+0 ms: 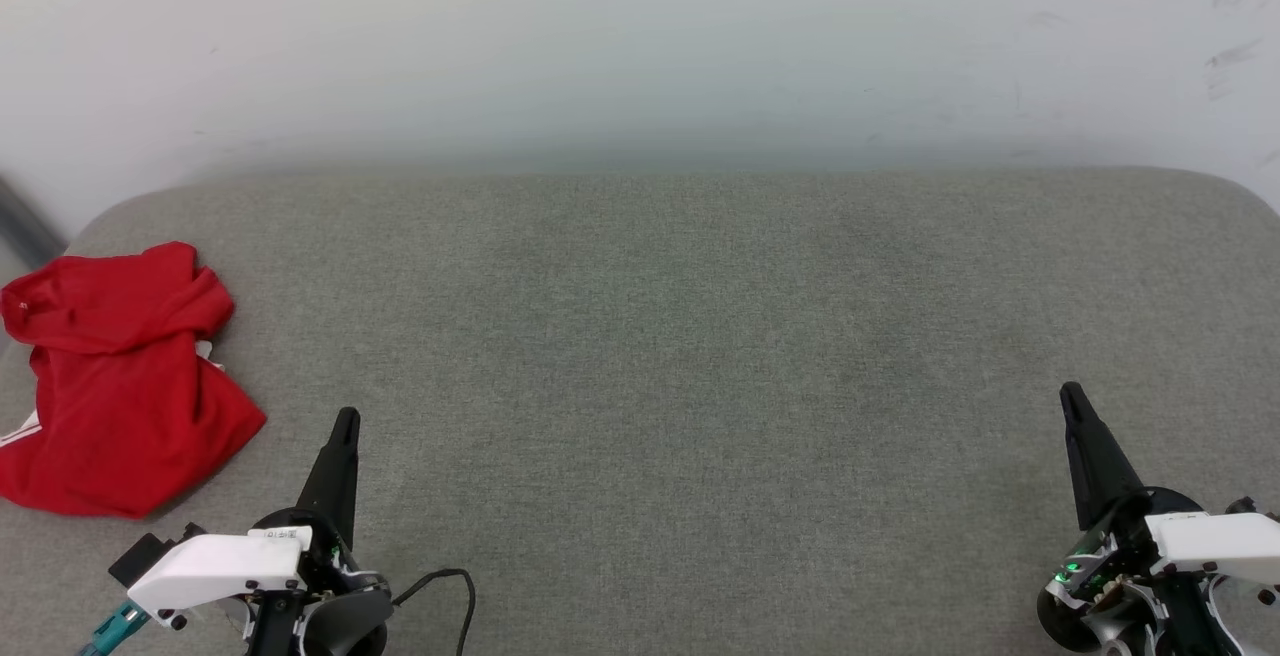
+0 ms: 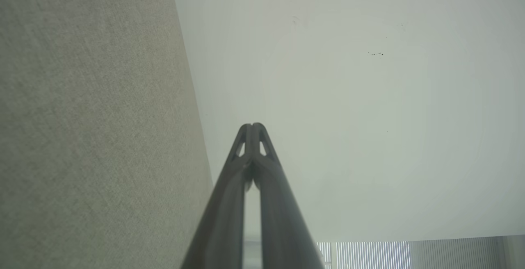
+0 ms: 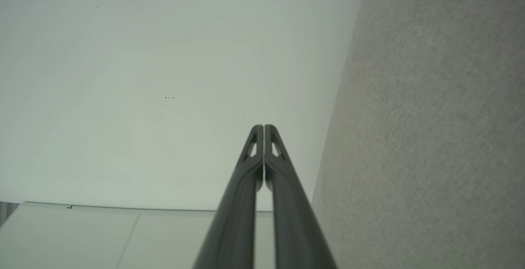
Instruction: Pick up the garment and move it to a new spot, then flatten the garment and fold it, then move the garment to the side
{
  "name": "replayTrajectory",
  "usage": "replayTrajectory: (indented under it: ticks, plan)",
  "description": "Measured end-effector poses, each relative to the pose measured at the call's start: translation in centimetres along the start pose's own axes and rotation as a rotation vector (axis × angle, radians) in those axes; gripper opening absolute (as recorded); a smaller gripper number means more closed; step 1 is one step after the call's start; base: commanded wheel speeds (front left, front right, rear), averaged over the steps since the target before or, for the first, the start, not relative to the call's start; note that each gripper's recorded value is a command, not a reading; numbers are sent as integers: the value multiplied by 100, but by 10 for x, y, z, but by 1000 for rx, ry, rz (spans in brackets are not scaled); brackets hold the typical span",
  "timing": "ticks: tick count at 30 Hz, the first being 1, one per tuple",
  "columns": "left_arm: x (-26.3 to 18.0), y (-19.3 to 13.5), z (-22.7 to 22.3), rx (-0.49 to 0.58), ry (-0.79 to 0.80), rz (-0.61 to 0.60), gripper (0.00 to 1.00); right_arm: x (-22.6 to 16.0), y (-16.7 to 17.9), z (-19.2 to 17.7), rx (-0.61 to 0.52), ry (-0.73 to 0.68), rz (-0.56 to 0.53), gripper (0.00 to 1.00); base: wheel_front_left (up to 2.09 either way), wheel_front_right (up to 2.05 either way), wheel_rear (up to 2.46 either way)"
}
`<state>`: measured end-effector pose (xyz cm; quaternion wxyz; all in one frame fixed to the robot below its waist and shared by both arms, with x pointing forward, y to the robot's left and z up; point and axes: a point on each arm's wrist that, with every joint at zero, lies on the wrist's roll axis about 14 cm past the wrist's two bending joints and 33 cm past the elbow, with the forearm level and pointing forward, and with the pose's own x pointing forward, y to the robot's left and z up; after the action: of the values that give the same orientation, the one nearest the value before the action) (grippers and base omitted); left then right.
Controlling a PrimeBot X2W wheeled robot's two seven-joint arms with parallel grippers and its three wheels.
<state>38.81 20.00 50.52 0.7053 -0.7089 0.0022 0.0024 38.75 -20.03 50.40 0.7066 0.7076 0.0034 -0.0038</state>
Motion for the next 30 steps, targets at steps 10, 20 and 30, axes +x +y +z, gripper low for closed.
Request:
replayTrajectory:
  ticks: [10,20,30]
  plan:
    - [0,0,0,0,0,0,0,0,0,0,0,0,0,0,0,0,0]
    - [-9,20,-2,-6,2,60,100,-9,-20,0,3,-5,-58,100,0,0,0]
    - [-6,14,-15,22,14,41,100,-7,-12,-5,-46,-12,-35,100,0,0,0]
